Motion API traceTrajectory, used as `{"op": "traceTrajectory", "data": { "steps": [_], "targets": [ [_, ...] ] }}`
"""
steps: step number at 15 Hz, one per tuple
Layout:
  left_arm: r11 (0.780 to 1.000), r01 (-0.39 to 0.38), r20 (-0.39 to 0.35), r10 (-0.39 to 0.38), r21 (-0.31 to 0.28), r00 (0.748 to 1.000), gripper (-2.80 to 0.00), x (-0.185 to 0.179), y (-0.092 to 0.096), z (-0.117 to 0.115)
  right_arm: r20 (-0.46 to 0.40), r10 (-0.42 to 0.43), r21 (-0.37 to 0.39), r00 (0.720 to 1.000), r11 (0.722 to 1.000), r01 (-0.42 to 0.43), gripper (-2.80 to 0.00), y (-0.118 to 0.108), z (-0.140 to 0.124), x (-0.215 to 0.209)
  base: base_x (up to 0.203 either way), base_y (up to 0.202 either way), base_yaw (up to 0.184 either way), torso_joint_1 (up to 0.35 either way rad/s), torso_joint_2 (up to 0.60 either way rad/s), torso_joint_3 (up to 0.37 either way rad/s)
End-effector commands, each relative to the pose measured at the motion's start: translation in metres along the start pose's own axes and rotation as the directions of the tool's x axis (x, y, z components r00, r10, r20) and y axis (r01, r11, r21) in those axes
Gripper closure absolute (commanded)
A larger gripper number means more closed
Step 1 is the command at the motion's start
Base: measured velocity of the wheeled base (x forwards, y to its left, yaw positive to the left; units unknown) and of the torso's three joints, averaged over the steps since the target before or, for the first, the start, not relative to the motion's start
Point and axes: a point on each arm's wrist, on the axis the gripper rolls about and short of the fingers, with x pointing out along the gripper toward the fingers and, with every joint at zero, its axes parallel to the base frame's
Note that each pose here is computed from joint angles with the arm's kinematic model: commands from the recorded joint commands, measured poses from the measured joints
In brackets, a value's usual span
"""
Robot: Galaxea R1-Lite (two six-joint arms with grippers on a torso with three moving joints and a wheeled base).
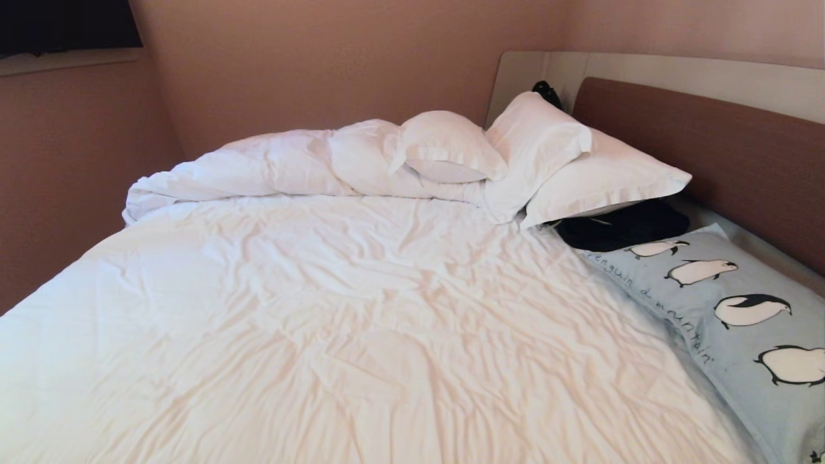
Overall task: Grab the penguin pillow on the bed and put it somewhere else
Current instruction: Pick up the pillow
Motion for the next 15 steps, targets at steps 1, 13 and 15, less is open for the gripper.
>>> {"op": "traceTrajectory", "data": {
  "steps": [1,13,15],
  "targets": [
    [1.000,0.000,-0.002,0.000,0.000,1.000,0.00,0.0002,0.0000,-0.0008,-0.002,0.001,0.000,1.000,1.000,-0.001,0.00,0.0000,0.0000,0.0001,0.000,0.000,0.000,0.000,0.00,0.000],
    [1.000,0.000,-0.003,0.000,0.000,1.000,0.00,0.0002,0.0001,-0.0009,0.000,0.001,0.000,1.000,1.000,-0.001,0.00,0.0000,0.0001,0.0001,0.000,0.000,0.000,0.000,0.00,0.000],
    [1.000,0.000,-0.002,0.000,0.000,1.000,0.00,0.0002,0.0000,-0.0008,0.000,0.001,0.000,1.000,1.000,-0.001,0.00,0.0000,0.0001,0.0001,0.000,0.000,0.000,0.000,0.00,0.000]
  ]
}}
